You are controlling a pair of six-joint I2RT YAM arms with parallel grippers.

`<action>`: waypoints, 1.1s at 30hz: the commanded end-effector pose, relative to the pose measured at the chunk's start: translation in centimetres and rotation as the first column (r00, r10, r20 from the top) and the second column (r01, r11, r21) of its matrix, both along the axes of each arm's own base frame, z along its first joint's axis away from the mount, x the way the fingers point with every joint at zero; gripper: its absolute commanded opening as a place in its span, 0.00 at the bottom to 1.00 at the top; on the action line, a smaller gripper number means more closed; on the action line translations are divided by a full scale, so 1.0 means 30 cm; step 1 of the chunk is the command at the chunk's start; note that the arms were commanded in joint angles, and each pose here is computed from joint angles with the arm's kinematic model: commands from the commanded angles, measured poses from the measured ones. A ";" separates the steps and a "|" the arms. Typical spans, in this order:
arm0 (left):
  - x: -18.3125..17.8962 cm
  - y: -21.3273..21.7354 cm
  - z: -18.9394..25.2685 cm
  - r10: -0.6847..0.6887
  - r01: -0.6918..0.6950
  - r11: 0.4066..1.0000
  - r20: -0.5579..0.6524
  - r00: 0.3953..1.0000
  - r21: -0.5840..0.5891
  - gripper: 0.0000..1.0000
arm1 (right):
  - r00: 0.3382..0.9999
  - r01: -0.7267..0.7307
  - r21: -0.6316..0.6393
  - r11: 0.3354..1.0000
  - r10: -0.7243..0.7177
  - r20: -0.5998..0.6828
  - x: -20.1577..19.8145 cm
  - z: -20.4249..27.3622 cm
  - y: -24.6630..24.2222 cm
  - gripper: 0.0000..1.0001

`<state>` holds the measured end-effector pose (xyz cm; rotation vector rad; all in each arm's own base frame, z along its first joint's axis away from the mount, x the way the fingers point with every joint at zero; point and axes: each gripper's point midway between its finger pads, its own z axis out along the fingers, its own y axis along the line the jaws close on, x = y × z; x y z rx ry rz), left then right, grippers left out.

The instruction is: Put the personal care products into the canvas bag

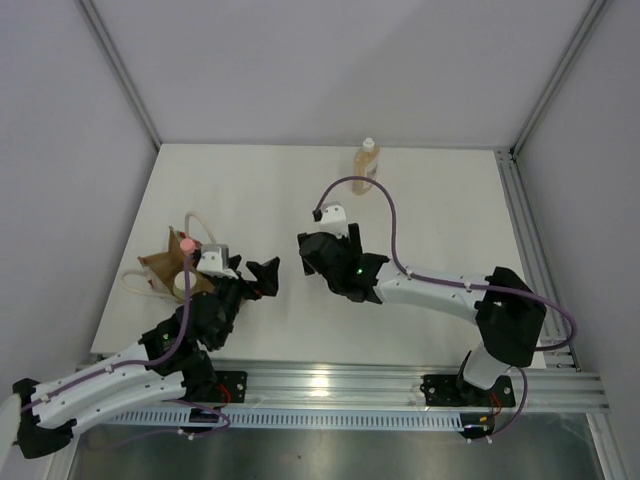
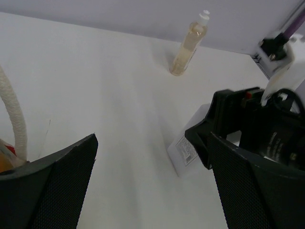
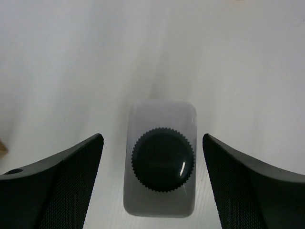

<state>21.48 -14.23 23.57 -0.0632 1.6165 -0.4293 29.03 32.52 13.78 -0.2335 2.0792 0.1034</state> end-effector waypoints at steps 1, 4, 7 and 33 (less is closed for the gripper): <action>-0.005 -0.025 0.038 -0.033 0.033 0.999 0.003 0.999 -0.012 0.99 | 0.998 -0.038 0.119 0.992 0.032 0.054 0.031 0.252 0.001 0.89; -0.007 -0.074 0.036 -0.091 0.091 0.996 -0.009 0.996 0.025 0.99 | 0.993 -0.104 0.208 0.972 0.091 0.075 0.064 0.408 -0.059 0.89; -0.003 -0.137 0.062 -0.131 0.133 0.991 -0.066 0.989 0.027 0.99 | 0.989 -0.144 0.289 0.946 0.130 0.065 0.094 0.498 -0.163 0.88; 0.161 -0.565 -0.098 -0.106 0.179 0.966 -0.343 0.933 0.189 0.92 | 0.947 -0.322 0.500 0.804 0.260 0.191 -0.169 0.512 -0.344 0.88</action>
